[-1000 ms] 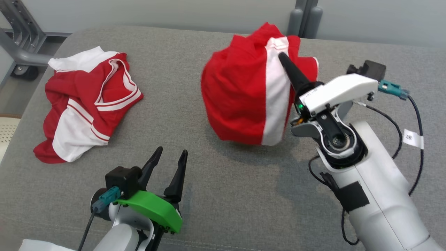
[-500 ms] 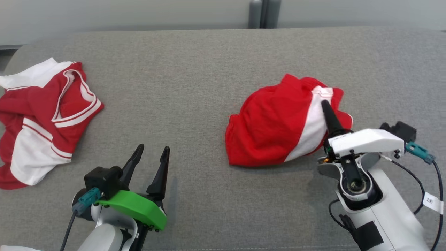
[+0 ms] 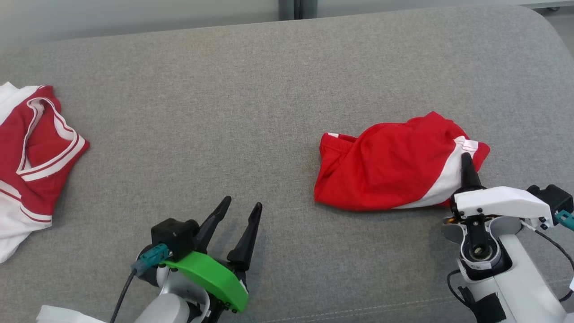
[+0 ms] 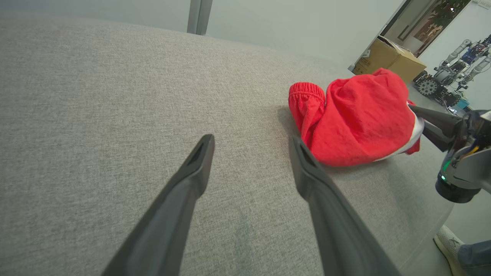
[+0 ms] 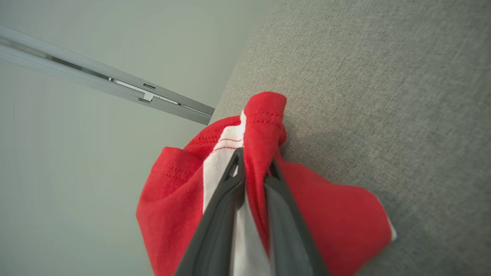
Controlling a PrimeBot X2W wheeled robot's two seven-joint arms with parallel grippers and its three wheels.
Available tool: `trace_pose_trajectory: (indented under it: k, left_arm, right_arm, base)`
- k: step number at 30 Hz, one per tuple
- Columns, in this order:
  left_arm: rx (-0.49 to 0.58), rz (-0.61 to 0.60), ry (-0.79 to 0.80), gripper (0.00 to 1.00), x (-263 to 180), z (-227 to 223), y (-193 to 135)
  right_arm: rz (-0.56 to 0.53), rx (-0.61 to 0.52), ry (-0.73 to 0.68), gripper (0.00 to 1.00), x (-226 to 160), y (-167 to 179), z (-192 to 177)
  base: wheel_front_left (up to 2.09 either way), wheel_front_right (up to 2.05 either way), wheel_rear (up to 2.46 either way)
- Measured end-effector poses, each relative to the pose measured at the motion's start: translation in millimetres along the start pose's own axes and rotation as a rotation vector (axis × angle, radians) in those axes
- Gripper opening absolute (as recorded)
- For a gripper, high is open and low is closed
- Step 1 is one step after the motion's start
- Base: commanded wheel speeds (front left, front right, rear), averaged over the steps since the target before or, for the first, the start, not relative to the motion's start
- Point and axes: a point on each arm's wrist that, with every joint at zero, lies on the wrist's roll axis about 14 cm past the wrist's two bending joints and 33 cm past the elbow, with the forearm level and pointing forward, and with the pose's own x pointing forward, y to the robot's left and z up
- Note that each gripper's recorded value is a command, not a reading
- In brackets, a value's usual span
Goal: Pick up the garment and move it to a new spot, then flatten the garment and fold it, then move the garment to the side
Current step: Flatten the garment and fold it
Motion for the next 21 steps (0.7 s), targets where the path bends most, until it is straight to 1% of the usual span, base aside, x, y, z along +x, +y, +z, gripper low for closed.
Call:
trace_pose_trajectory:
  k: [1, 2, 3, 7, 9, 11, 14, 18, 21]
  left_arm:
    - [-0.004, -0.012, 0.011, 1.00, 1, -3, -3]
    - [-0.009, -0.023, 0.019, 1.00, 1, -5, -6]
    - [-0.018, -0.026, 0.020, 1.00, 1, -5, -7]
    - [-0.014, -0.073, 0.037, 1.00, 6, -8, -15]
    - [-0.015, -0.110, 0.051, 1.00, 7, -11, -23]
    - [-0.017, -0.141, 0.075, 1.00, 7, -17, -29]
    - [-0.029, -0.190, 0.119, 1.00, 7, -28, -40]
    - [-0.032, -0.234, 0.159, 1.00, 12, -37, -50]
    - [-0.011, -0.258, 0.154, 1.00, 26, -32, -53]
  right_arm:
    - [0.003, -0.033, -0.001, 0.51, 0, -1, 0]
    - [0.012, -0.080, -0.002, 0.92, 0, -1, 1]
    - [0.024, -0.135, 0.000, 1.00, 0, -2, 2]
    - [0.066, -0.294, -0.010, 1.00, 0, 0, 9]
    - [0.091, -0.344, -0.016, 1.00, -1, 5, 9]
    - [0.130, -0.425, -0.022, 1.00, -3, 11, 10]
    - [0.180, -0.558, -0.056, 1.00, -5, 18, 21]
    - [0.230, -0.634, -0.145, 1.00, -8, 35, 43]
    - [0.288, -0.704, -0.190, 1.00, -13, 53, 48]
  base:
    - [0.00, 0.00, 0.00]
    - [0.00, 0.00, 0.00]
    - [0.00, 0.00, 0.00]
    - [0.00, 0.00, 0.00]
    - [0.00, 0.00, 0.00]
    - [0.00, 0.00, 0.00]
    - [0.00, 0.00, 0.00]
    - [0.00, 0.00, 0.00]
    - [0.00, 0.00, 0.00]
